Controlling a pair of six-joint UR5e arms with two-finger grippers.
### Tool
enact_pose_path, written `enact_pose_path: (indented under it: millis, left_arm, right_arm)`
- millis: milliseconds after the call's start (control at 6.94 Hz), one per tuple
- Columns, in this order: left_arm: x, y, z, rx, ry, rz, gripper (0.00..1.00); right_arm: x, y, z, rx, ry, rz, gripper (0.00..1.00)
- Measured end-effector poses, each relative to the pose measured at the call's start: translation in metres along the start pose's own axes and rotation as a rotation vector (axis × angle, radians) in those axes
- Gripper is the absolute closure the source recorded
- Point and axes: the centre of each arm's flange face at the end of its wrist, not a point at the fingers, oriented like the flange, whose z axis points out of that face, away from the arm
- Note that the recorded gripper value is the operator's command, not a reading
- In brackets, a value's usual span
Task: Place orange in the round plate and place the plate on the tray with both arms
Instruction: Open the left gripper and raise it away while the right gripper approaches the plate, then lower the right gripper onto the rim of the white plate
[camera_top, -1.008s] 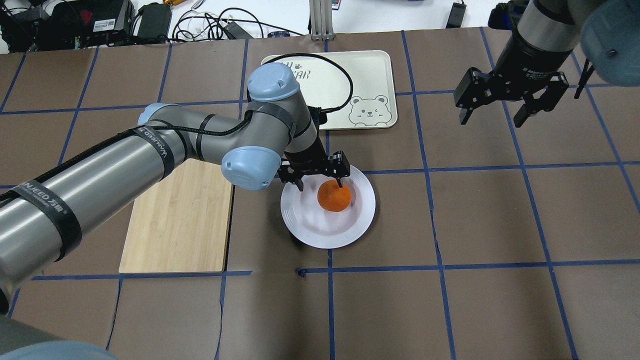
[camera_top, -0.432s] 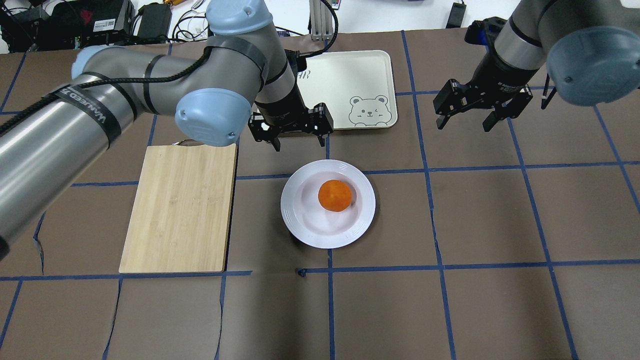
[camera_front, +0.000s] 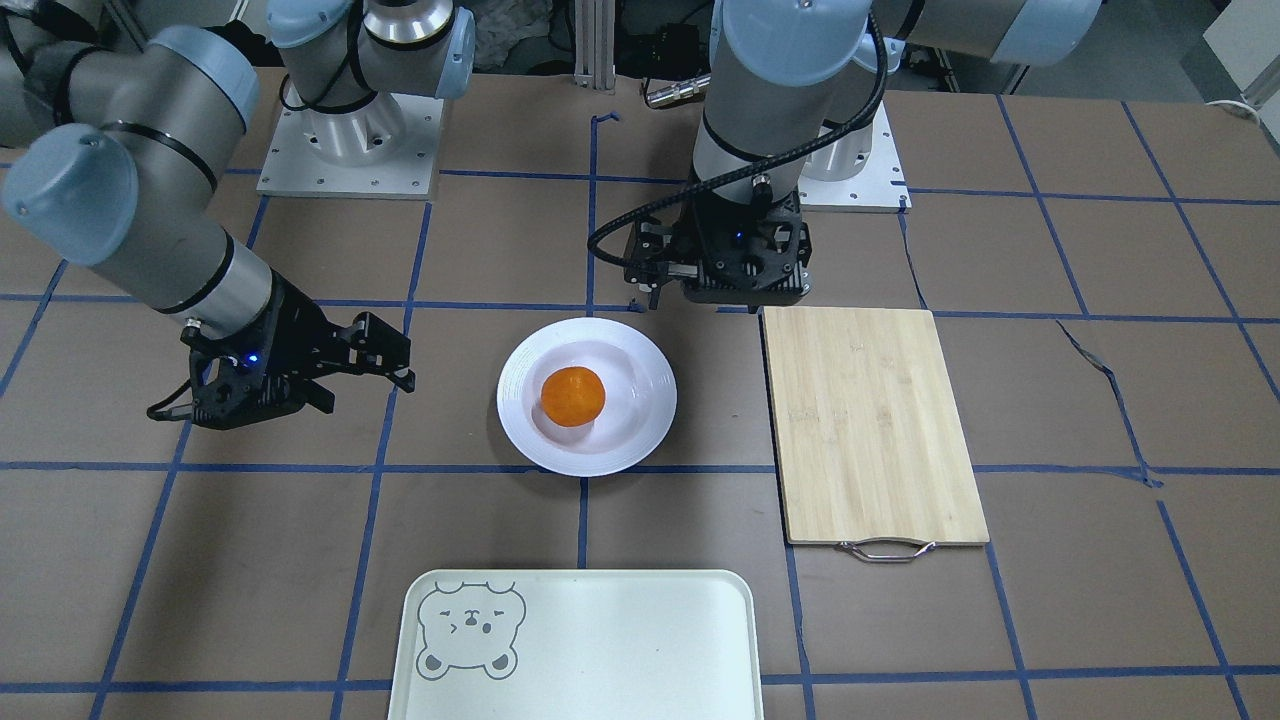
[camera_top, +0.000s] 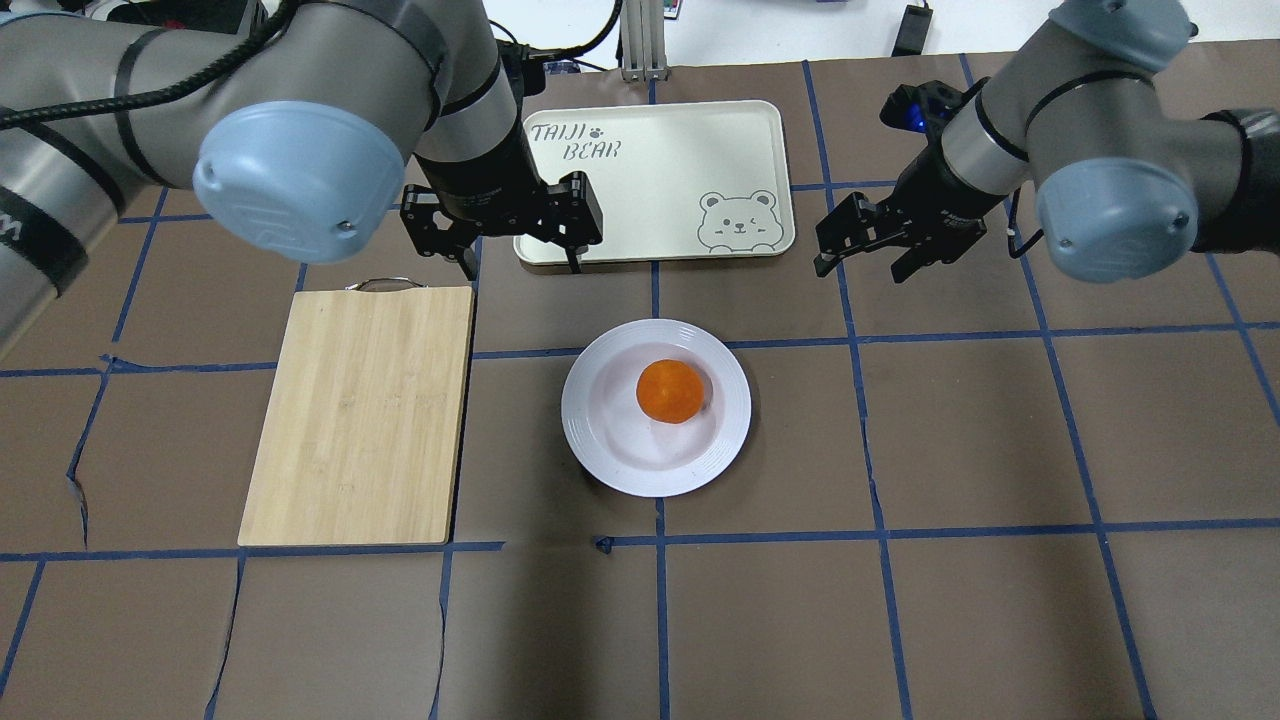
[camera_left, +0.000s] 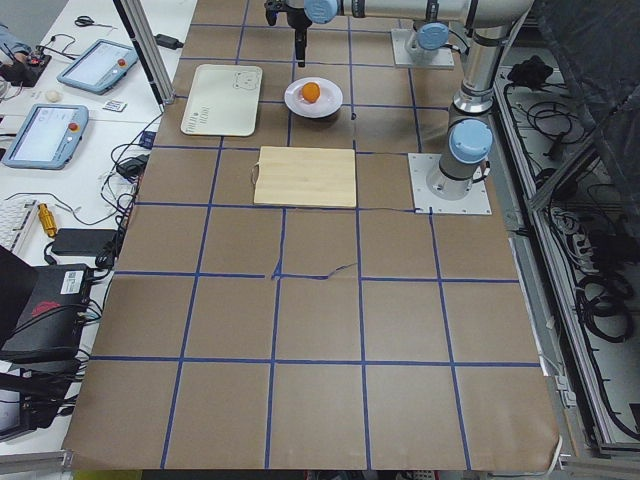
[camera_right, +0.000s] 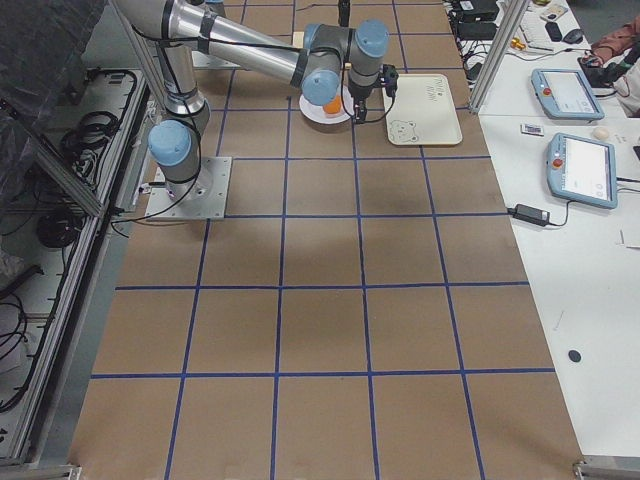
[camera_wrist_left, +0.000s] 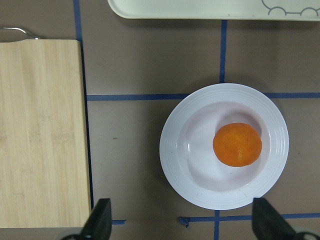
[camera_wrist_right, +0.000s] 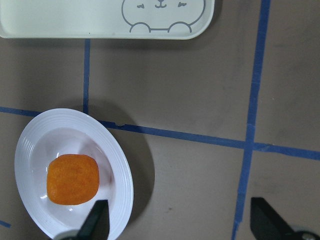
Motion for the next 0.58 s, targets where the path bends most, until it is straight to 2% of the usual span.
enact_pose_path:
  millis: [288, 576]
  left_arm:
    - [-0.018, 0.008, -0.012, 0.018, -0.008, 0.009, 0.00]
    - [-0.051, 0.004, -0.028, 0.048, -0.007, 0.020, 0.00]
  right_arm:
    - [0.010, 0.005, 0.059, 0.030, -0.140, -0.031, 0.00]
    - [0.020, 0.003, 0.104, 0.057, -0.223, -0.044, 0.02]
